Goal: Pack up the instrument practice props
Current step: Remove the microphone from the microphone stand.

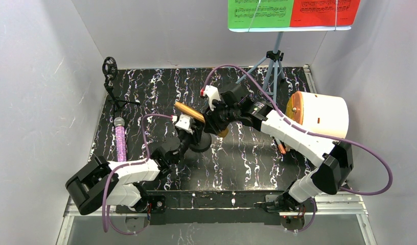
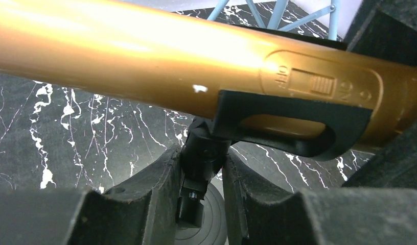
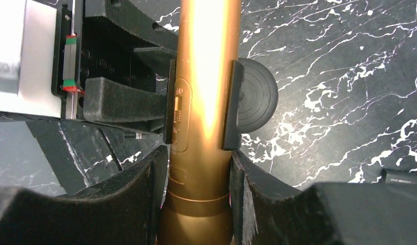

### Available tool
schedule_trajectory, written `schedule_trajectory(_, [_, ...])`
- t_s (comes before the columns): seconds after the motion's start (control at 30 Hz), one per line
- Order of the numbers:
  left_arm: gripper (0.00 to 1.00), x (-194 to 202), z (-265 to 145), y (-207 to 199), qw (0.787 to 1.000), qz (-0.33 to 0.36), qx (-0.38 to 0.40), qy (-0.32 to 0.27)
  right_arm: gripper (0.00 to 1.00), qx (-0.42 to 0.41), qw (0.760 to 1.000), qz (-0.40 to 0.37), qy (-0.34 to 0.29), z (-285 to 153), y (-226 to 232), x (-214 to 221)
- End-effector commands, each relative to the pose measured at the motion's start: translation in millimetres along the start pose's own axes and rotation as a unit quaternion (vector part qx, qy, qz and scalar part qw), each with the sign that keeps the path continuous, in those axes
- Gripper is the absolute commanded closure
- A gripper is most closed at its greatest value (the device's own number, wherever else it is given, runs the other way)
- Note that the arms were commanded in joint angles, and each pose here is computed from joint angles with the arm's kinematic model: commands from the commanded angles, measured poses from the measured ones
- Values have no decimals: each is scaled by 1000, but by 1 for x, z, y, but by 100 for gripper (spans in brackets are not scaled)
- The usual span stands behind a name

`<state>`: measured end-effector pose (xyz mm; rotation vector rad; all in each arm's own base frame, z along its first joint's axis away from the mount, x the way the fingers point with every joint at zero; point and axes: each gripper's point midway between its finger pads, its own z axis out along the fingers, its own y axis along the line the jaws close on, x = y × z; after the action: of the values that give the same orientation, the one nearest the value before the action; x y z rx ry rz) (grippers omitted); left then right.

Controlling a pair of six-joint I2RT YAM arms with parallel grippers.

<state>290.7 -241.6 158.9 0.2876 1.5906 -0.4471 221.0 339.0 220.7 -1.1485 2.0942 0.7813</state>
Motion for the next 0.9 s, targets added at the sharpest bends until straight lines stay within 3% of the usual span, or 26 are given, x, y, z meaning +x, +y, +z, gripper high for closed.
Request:
schedule_trajectory(0.0, [100,16,-16,119,965,16,-260,28,99,-31,998,-4,51,-37,21,34])
schedule_trajectory(0.17, [100,17,-20,143,952,1,-306,33,99,-17,998,-6,56,-40,14,45])
schedule_trajectory(0.47, [100,15,-15,158,947,-34,-319,28,99,-7,998,1,56,-45,9,60])
schedule_trajectory(0.87, [100,21,-1,138,967,-20,-249,44,99,20,999,8,35,-61,4,70])
